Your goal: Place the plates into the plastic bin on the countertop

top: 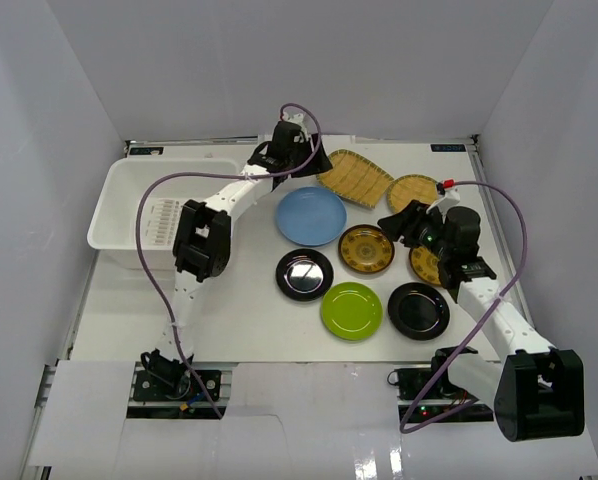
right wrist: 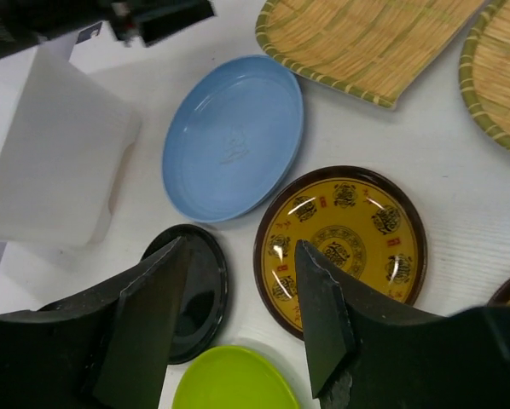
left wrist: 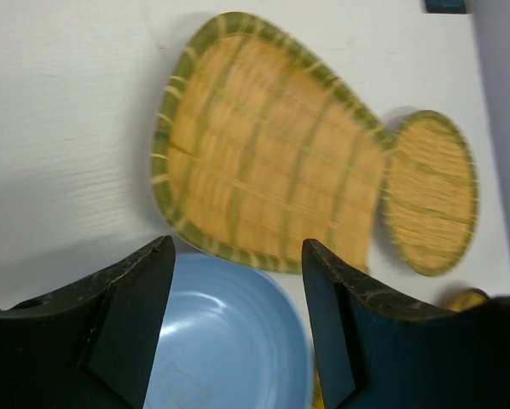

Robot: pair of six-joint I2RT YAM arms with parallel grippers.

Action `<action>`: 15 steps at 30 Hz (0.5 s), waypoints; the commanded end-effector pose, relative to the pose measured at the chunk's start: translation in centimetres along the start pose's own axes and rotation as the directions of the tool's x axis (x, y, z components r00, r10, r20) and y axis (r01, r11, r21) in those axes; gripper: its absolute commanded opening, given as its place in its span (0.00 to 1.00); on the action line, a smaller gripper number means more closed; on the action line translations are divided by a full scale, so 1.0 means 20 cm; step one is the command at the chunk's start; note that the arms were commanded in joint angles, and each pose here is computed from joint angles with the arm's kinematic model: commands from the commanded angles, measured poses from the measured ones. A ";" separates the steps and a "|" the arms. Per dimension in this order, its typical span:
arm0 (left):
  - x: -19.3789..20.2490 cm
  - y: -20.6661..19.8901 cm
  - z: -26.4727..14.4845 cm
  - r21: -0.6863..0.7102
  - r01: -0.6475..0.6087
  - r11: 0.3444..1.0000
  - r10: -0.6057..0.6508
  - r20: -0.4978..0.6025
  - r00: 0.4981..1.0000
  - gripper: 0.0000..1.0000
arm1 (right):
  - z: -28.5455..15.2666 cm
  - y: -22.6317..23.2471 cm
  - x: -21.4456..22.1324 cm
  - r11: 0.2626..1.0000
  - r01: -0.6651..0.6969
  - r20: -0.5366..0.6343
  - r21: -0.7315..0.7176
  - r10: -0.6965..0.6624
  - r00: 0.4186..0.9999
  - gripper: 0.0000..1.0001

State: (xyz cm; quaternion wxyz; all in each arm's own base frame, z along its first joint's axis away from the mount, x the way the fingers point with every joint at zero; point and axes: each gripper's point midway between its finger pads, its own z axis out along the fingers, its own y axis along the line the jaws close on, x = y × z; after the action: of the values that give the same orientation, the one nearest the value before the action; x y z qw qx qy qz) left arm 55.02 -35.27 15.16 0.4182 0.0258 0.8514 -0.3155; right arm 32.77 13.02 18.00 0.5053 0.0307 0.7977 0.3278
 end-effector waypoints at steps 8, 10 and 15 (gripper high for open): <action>-0.05 0.22 0.25 0.010 -0.022 1.000 0.022 -0.008 1.000 0.70 | 0.01 0.25 0.08 0.977 -0.015 -0.045 -0.213 0.006 0.999 0.57; -0.01 0.23 0.27 0.018 -0.008 1.000 0.008 -0.019 1.000 0.70 | 0.01 0.24 0.09 0.978 -0.011 -0.043 -0.208 0.002 0.999 0.57; 0.13 0.30 0.36 0.028 0.014 1.000 -0.012 -0.061 0.998 0.70 | 0.01 0.25 0.08 0.978 -0.002 -0.038 -0.211 -0.006 0.999 0.57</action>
State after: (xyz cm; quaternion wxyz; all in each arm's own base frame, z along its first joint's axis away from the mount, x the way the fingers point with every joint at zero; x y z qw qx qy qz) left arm 59.92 -33.53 5.44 0.3759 0.0183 0.8761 -0.3013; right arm 30.63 17.14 18.26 0.4755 -0.0164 0.7837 0.3992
